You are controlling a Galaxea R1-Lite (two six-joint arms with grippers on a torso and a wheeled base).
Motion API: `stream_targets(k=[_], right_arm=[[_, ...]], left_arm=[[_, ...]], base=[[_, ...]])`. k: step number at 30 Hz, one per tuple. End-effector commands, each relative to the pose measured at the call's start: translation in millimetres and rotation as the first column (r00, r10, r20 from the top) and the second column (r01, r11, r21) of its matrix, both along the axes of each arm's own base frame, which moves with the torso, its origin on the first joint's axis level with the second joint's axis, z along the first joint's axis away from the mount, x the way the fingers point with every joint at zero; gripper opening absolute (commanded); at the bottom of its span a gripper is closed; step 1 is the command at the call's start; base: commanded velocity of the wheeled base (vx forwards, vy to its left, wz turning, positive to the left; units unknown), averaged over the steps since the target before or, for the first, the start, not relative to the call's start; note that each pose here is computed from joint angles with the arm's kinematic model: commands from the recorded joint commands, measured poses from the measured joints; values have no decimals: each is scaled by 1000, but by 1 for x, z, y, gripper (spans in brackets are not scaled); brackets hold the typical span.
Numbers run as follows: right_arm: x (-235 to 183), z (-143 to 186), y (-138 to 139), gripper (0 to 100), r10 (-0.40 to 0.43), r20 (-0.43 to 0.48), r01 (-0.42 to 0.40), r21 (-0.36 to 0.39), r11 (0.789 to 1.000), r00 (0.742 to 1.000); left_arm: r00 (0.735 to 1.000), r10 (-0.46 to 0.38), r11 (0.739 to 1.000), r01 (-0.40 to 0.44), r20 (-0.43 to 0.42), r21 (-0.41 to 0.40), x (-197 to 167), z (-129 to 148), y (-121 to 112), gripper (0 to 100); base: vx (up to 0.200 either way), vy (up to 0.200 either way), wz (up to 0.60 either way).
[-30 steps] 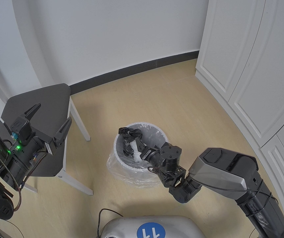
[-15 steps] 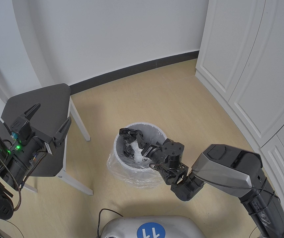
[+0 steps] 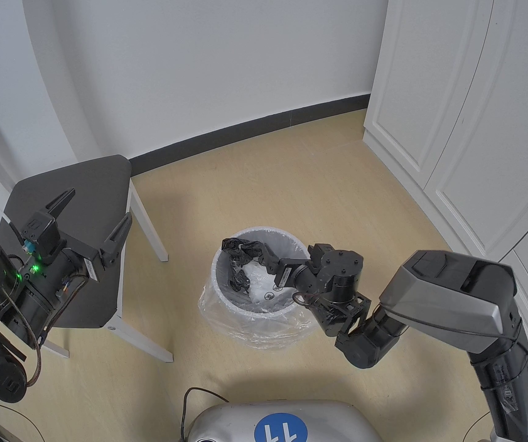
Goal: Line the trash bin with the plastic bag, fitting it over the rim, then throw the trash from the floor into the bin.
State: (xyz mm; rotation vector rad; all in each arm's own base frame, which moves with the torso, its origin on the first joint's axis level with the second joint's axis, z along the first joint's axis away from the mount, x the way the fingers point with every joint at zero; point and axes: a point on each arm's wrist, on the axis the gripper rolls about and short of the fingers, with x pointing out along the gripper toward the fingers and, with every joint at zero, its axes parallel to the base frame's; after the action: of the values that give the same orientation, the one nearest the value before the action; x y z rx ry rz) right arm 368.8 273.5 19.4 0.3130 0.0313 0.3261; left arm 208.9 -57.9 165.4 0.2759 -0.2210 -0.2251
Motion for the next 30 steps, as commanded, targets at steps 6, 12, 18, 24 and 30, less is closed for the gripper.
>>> stream_targets(k=[6,12,18,24,30], right_arm=[[-12,51,-41,100,-61,68,68,-107,992,996],[-22,54,-83,100,-131,34,135,-202,970,991],[-58,116,-121,100,-262,112,278,-157,948,958],[-96,141,-148,100,-302,147,325,-173,930,942],[-128,172,-167,100,-320,217,347,-95,933,922]], left_arm=[[998,59,997,-57,37,-57,15,11,11,100],[985,112,988,-97,128,-117,19,34,25,100],[965,111,985,-76,236,-152,7,61,27,100],[959,106,984,-64,263,-166,11,70,25,100],[952,107,974,-43,286,-224,-2,77,28,100]], base=[[0,0,0],[0,0,0],[0,0,0],[0,0,0],[0,0,0]])
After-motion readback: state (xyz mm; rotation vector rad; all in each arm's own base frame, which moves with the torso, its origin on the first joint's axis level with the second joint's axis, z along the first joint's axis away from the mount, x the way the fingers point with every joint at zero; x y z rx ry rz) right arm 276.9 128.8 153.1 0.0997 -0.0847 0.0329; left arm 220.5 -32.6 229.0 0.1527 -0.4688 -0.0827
